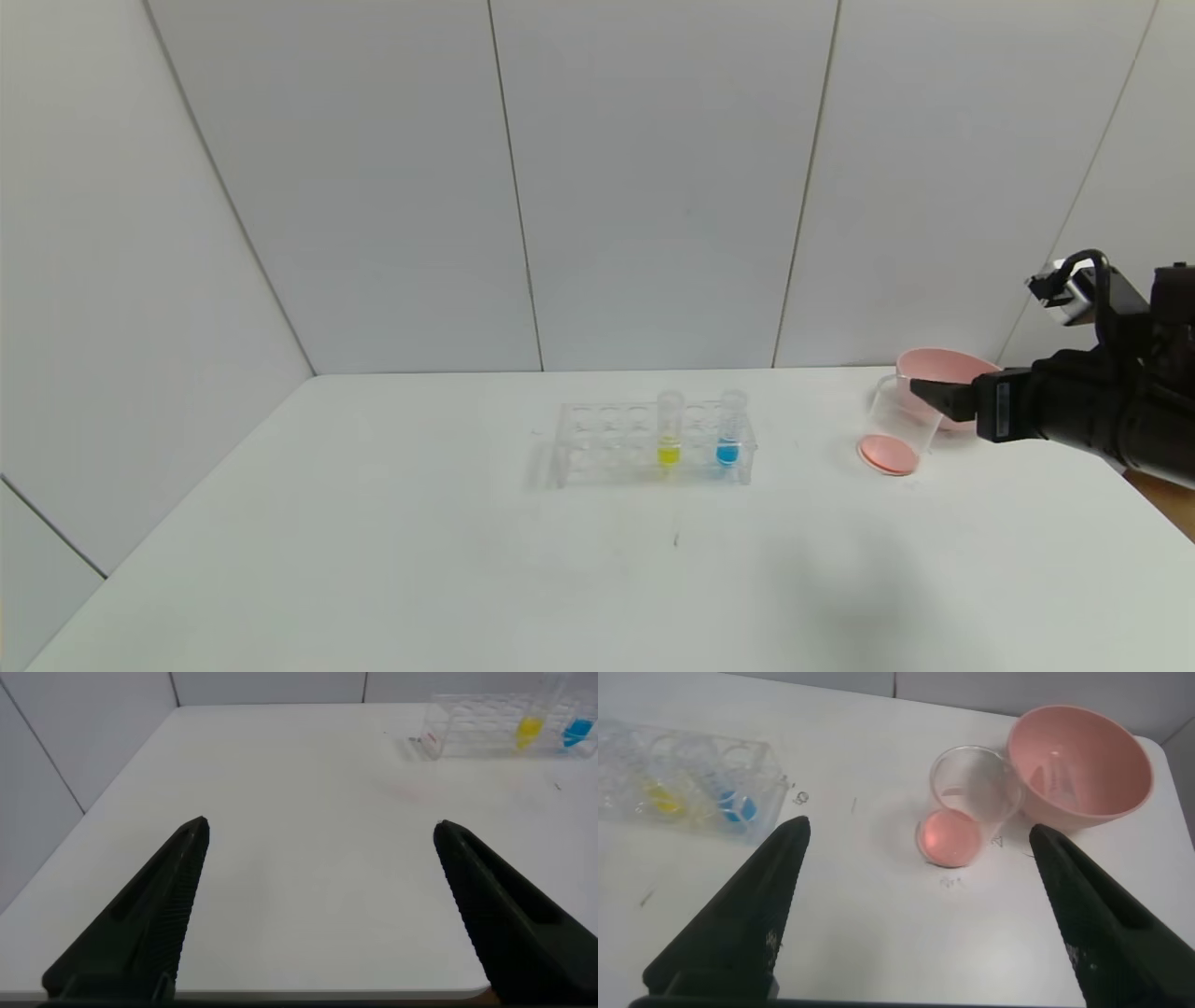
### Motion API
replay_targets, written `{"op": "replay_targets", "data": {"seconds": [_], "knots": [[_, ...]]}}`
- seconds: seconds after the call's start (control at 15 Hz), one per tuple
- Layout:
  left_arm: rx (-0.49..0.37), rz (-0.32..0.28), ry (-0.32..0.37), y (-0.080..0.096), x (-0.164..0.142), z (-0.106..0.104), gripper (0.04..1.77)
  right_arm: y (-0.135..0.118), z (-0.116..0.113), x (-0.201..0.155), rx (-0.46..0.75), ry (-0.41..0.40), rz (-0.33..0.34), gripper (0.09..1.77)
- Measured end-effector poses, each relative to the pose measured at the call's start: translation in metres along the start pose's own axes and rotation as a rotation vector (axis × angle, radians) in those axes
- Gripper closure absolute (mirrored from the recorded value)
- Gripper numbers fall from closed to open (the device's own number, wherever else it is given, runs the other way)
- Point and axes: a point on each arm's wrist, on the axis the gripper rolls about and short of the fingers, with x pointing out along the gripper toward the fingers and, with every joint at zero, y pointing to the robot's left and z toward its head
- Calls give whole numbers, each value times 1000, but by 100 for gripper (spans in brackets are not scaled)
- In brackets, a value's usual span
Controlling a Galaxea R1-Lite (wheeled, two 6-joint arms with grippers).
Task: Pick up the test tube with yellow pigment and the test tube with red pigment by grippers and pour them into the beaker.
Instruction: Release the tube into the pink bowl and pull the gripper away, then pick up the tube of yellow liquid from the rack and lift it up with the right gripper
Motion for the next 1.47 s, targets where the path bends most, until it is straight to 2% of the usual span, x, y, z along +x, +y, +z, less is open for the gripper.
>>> {"op": "replay_targets", "data": {"seconds": [0.2, 0.4, 0.67, 1.0, 1.47], "knots": [[0, 0, 0, 0, 0, 0, 9, 46, -8, -29, 26, -14, 8, 17], [0, 0, 0, 0, 0, 0, 9, 86, -19, -47, 48, 13, 32, 16], [0, 0, 0, 0, 0, 0, 9, 137, -31, -56, 54, 19, 53, 16], [0, 0, 0, 0, 0, 0, 9, 194, -37, -32, 71, 28, 45, 16], [0, 0, 0, 0, 0, 0, 9, 239, -40, 31, 73, 51, 24, 16]]}}
